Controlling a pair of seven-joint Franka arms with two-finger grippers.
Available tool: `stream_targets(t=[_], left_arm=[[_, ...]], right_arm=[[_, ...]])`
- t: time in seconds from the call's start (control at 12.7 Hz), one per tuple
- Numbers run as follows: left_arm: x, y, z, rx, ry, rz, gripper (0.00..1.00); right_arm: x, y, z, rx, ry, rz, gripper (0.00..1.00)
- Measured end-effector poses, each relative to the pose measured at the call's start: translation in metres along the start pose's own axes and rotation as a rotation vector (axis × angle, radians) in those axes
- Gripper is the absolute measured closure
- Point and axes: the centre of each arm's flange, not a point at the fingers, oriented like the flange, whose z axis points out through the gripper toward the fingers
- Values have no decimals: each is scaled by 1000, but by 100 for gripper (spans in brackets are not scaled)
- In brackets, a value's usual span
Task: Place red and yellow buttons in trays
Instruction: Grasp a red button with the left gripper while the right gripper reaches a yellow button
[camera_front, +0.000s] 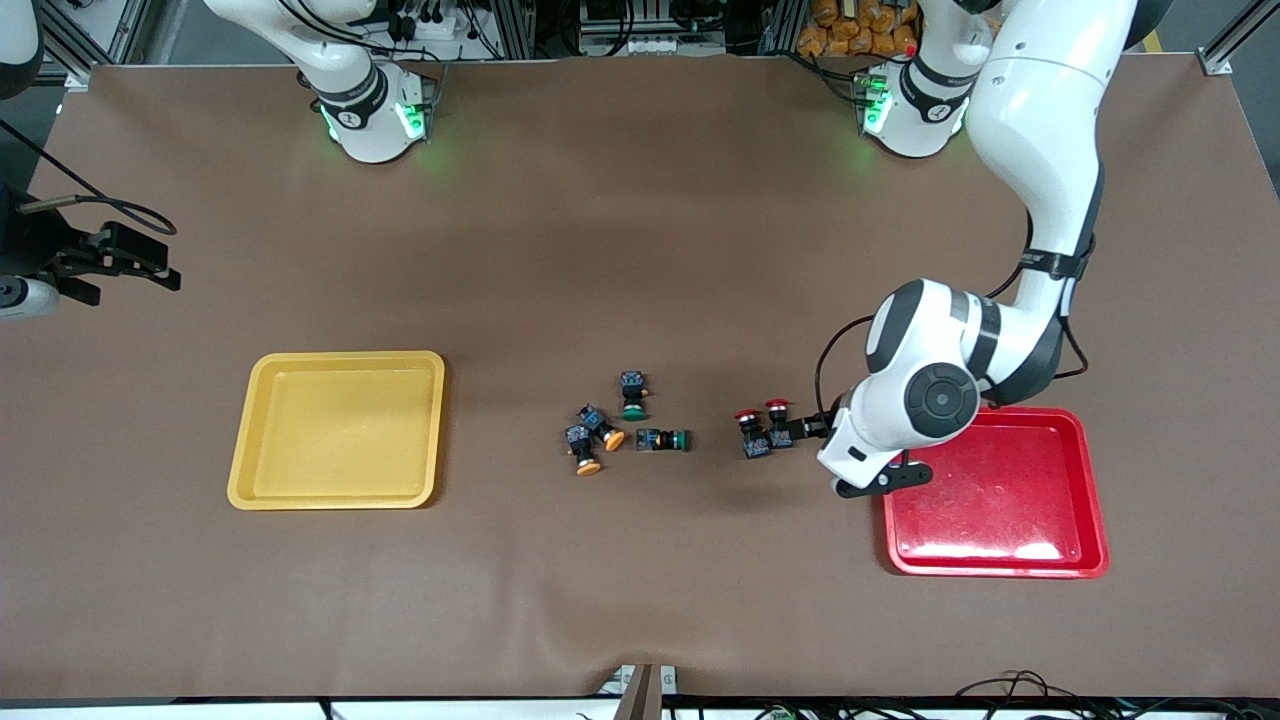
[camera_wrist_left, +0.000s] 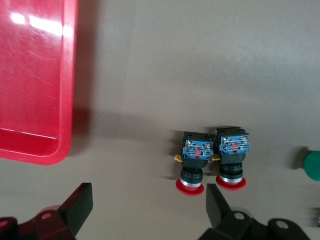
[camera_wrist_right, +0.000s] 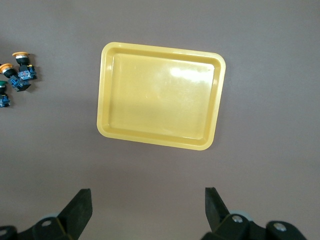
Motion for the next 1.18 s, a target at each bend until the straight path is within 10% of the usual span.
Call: stream_targets(t=[0.47, 1.18], left_arm=[[-7, 25, 35, -11, -12, 25, 0], [0, 27, 86, -8, -25, 22, 0]], right_arm=[[9, 4, 13, 4, -13, 3, 0], [90, -52, 152, 184, -100, -33, 0]])
